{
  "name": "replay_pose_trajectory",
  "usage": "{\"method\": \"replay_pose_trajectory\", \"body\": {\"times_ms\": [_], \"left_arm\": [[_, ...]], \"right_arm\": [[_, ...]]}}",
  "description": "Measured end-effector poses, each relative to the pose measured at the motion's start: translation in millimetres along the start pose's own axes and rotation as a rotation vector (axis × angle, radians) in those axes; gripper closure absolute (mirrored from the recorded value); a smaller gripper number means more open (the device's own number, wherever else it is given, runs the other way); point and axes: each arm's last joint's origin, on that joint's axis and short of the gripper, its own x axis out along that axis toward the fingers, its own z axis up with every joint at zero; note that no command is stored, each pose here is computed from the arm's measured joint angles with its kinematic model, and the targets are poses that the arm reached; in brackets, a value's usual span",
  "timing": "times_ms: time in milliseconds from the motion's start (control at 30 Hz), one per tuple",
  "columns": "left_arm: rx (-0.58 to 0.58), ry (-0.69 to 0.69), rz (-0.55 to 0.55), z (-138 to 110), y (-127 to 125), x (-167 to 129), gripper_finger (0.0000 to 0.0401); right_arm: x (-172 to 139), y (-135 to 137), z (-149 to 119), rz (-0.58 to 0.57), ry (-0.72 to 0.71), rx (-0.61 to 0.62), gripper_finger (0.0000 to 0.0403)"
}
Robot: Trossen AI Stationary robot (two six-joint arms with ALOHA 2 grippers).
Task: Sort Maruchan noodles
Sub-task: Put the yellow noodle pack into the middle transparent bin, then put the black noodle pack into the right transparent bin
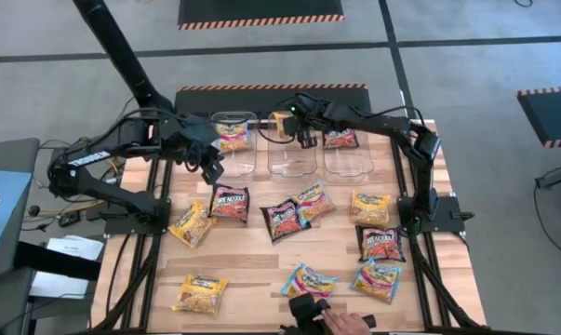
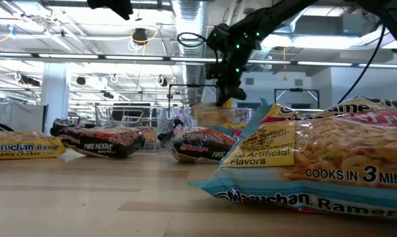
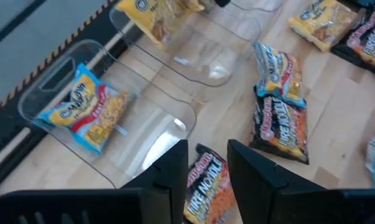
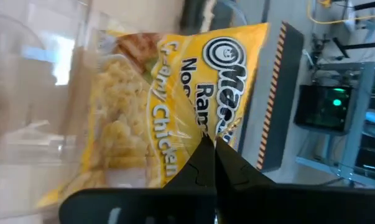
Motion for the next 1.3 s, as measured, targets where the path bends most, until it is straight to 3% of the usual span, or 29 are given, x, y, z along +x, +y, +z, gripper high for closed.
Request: {"method": "replay_pose_trajectory", "body": {"times_ms": [633, 1300], "left_arm": [[0.008, -0.047, 0.07, 11.8, 22.9, 5.4, 0.0303], [0.01, -0.039, 0.07, 11.1, 23.1, 5.4, 0.0303]], "right_arm": [[28.7, 16.0, 2.1, -0.008, 0.032, 0.007, 0.0393], [29.2, 13.9, -0.9, -0.02, 0.054, 0.022, 0.0304]]}}
